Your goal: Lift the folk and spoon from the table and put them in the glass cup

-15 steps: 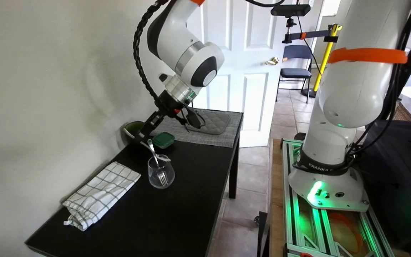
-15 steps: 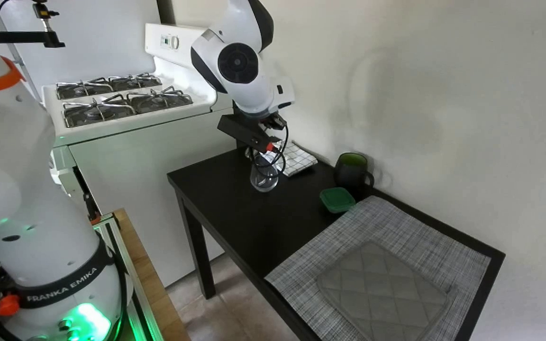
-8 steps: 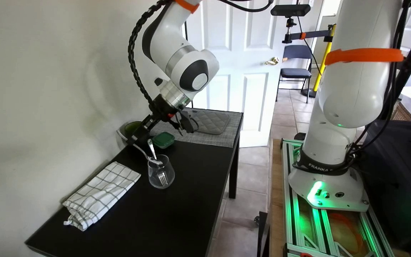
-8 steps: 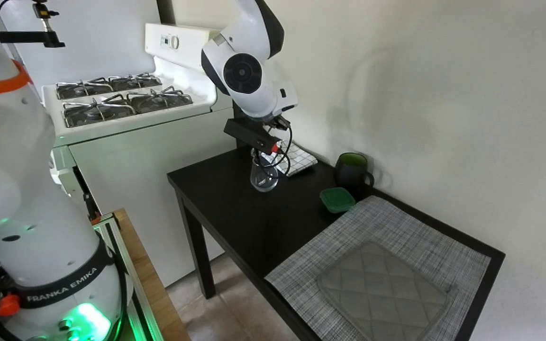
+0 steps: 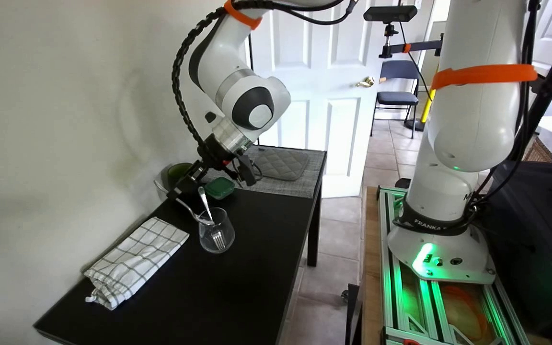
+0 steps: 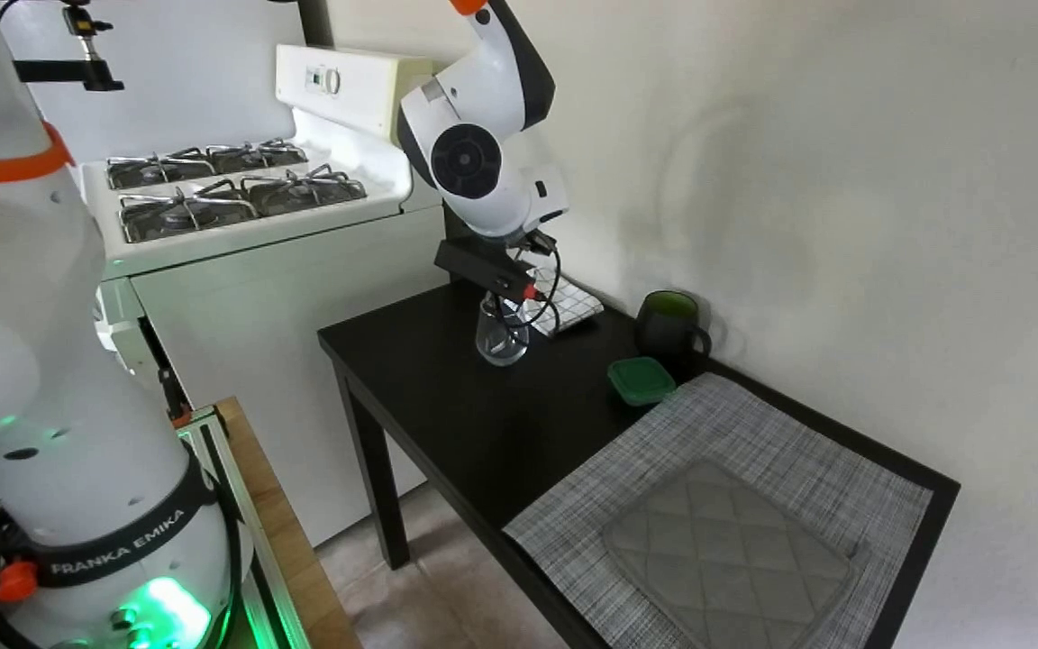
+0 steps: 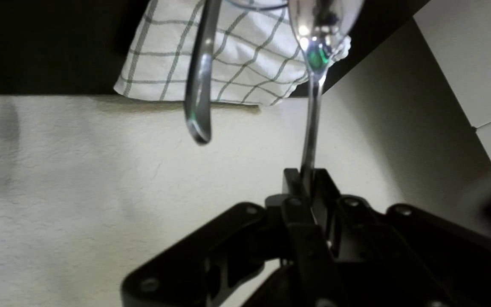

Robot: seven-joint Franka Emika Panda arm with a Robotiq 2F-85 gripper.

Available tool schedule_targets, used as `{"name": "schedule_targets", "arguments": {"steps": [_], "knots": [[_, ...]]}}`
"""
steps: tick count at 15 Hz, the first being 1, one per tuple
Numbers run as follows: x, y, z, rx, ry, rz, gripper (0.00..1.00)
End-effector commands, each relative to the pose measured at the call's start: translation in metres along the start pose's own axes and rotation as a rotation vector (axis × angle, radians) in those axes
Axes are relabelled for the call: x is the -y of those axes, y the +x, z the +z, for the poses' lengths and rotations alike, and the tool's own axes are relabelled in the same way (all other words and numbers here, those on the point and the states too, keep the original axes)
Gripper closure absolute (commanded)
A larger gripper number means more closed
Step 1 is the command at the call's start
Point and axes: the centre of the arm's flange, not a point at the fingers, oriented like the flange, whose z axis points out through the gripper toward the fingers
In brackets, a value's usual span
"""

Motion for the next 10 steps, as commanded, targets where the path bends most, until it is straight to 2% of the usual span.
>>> {"name": "schedule_targets", "arguments": {"steps": [1,10], "knots": [[-0.004,-0.01,0.011,-0.026,-0.006,-0.017,0.97],[-0.009,-0.027,0.011,-0.008,-0.034,-0.05,0.97]]}}
